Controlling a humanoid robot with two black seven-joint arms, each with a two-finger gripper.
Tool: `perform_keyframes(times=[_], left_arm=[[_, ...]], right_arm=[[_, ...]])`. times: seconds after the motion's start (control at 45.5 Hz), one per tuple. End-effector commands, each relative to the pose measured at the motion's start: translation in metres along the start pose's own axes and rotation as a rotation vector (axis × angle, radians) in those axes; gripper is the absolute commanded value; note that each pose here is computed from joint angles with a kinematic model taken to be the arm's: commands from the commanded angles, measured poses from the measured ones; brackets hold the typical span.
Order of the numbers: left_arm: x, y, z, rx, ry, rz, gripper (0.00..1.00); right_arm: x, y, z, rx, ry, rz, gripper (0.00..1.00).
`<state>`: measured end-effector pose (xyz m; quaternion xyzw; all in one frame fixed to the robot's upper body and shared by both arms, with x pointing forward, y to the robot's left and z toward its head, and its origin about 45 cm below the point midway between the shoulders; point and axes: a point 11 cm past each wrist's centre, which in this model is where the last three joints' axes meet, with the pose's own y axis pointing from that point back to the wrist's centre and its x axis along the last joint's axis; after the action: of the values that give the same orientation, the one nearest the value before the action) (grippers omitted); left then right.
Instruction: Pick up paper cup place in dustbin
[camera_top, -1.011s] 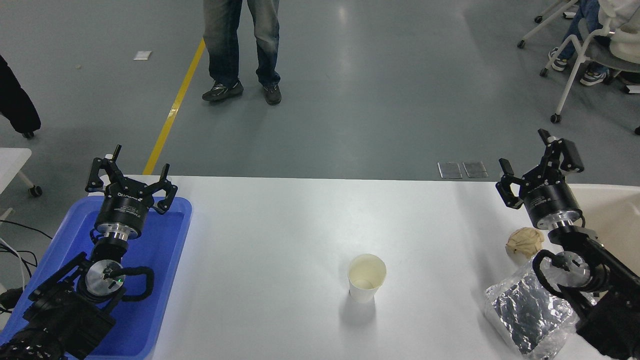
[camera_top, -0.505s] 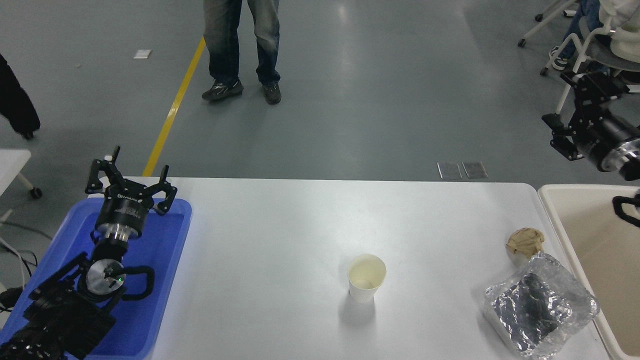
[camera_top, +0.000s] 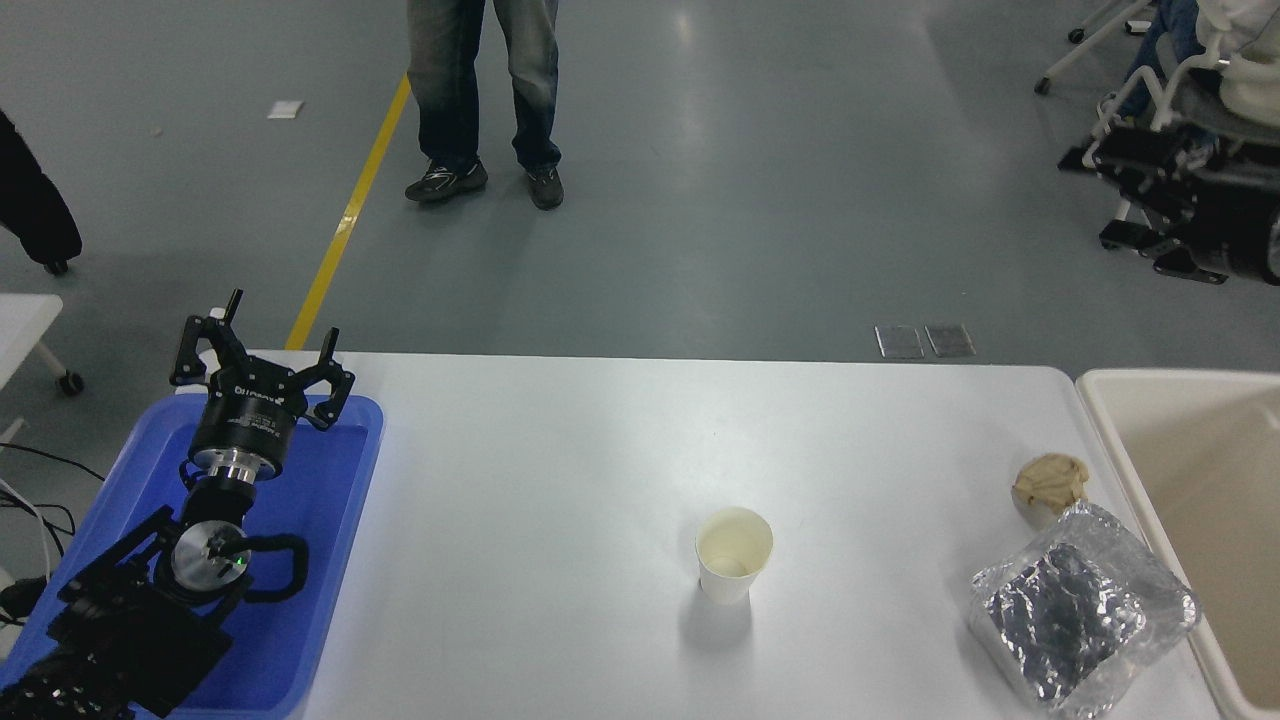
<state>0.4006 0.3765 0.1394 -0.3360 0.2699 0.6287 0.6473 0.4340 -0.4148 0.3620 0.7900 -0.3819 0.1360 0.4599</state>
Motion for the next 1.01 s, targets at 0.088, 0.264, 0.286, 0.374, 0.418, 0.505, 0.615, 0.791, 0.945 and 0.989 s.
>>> perform_keyframes(times=[0.088,0.264,0.286,0.374,0.418,0.505,0.615,0.791,0.945,0.989], left_arm=[[0.0,0.0,0.0,0.001,0.0,0.0,1.0],[0.0,0.0,0.0,0.001,0.0,0.0,1.0],[0.0,0.0,0.0,-0.001,0.0,0.0,1.0],[0.0,0.0,0.0,0.001,0.0,0.0,1.0],[0.0,0.0,0.0,0.001,0.0,0.0,1.0],[0.0,0.0,0.0,0.001,0.0,0.0,1.0],[0.0,0.0,0.0,0.001,0.0,0.0,1.0],[0.0,0.0,0.0,0.001,0.0,0.0,1.0],[0.0,0.0,0.0,-0.001,0.0,0.0,1.0],[0.0,0.0,0.0,-0.001,0.0,0.0,1.0]], right_arm=[[0.001,0.048,-0.07,-0.132,0.155,-0.259,1.0],[-0.015,0.058,-0.108,-0.132,0.198,-0.353,1.0],[-0.017,0.058,-0.112,-0.129,0.205,-0.36,1.0],[-0.026,0.062,-0.129,-0.115,0.233,-0.38,1.0],[-0.03,0.065,-0.137,-0.104,0.246,-0.388,1.0],[-0.038,0.071,-0.151,-0.082,0.263,-0.406,1.0],[-0.051,0.074,-0.16,-0.064,0.271,-0.436,1.0],[-0.056,0.07,-0.164,-0.048,0.276,-0.453,1.0],[-0.06,0.065,-0.158,-0.057,0.263,-0.472,1.0],[-0.062,0.063,-0.156,-0.06,0.26,-0.478,1.0]])
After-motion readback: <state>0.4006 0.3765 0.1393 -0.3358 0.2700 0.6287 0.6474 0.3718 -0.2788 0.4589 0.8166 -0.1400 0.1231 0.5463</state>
